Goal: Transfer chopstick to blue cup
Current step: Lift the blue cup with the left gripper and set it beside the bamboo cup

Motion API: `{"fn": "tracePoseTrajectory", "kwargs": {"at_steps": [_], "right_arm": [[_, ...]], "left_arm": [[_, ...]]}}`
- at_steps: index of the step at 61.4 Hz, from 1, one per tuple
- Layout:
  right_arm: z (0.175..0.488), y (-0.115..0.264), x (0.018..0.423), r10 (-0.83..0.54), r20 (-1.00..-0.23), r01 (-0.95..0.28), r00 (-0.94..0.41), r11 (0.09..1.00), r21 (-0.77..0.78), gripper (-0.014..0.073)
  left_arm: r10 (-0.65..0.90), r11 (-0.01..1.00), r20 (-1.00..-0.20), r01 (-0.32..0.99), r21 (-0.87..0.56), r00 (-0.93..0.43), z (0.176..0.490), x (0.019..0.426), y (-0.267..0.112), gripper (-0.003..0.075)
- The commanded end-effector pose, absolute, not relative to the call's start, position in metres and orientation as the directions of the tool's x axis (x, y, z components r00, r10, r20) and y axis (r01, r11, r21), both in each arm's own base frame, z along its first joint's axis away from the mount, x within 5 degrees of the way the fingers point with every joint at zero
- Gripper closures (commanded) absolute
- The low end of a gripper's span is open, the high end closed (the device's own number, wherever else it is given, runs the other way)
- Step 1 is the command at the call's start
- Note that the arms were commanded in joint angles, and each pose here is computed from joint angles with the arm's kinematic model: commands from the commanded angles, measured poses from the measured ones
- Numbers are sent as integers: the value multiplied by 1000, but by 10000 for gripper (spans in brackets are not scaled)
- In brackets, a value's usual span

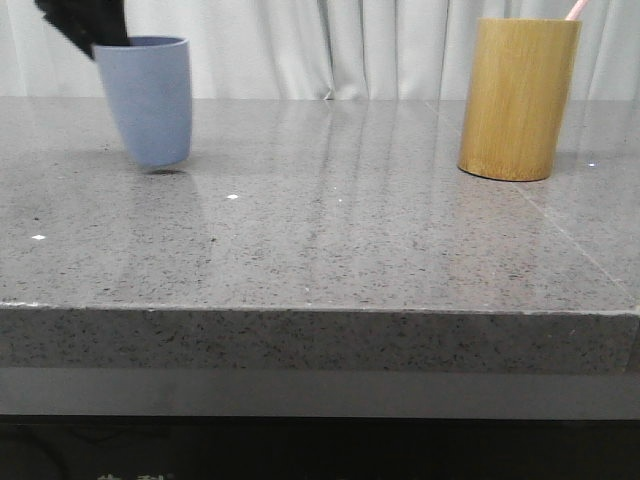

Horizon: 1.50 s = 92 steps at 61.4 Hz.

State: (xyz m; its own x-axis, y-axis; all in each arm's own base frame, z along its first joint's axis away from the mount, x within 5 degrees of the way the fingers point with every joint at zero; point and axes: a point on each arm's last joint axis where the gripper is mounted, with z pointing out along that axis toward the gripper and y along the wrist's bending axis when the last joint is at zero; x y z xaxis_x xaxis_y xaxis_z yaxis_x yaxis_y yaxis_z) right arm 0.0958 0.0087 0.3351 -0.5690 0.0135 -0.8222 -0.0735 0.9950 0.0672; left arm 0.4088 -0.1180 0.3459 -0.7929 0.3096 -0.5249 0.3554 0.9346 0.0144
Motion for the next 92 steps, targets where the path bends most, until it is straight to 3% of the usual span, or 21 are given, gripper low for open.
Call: {"fn": "tracePoseTrajectory", "kwargs": {"at_steps": [1, 17, 37, 54, 80, 88, 92], "right_arm": [[350, 9, 100, 12, -870, -80, -493, 995, 59, 24], [350, 9, 99, 12, -869, -80, -495, 995, 59, 24], [348, 9, 99, 10, -859, -82, -512, 995, 60, 24], [343, 9, 99, 10, -850, -81, -526, 995, 62, 24], [330, 9, 102, 13, -838, -76, -546, 995, 65, 24], [330, 9, 102, 15, -840, -76, -542, 995, 67, 24], [330, 9, 102, 15, -840, -76, -543, 995, 67, 24]], "left_arm": [[299, 917, -657, 399, -4, -692, 396, 390, -136, 739], [369, 853, -710, 521, 3, -600, 419, 368, -188, 739], [439, 789, -703, 614, 3, -560, 410, 370, -243, 739], [469, 784, -651, 621, -5, -597, 388, 379, -253, 739], [489, 782, -612, 623, -9, -622, 384, 376, -251, 736], [489, 782, -612, 623, -9, -622, 384, 376, -251, 671], [489, 782, -612, 623, -9, -622, 384, 376, -251, 590]]}}
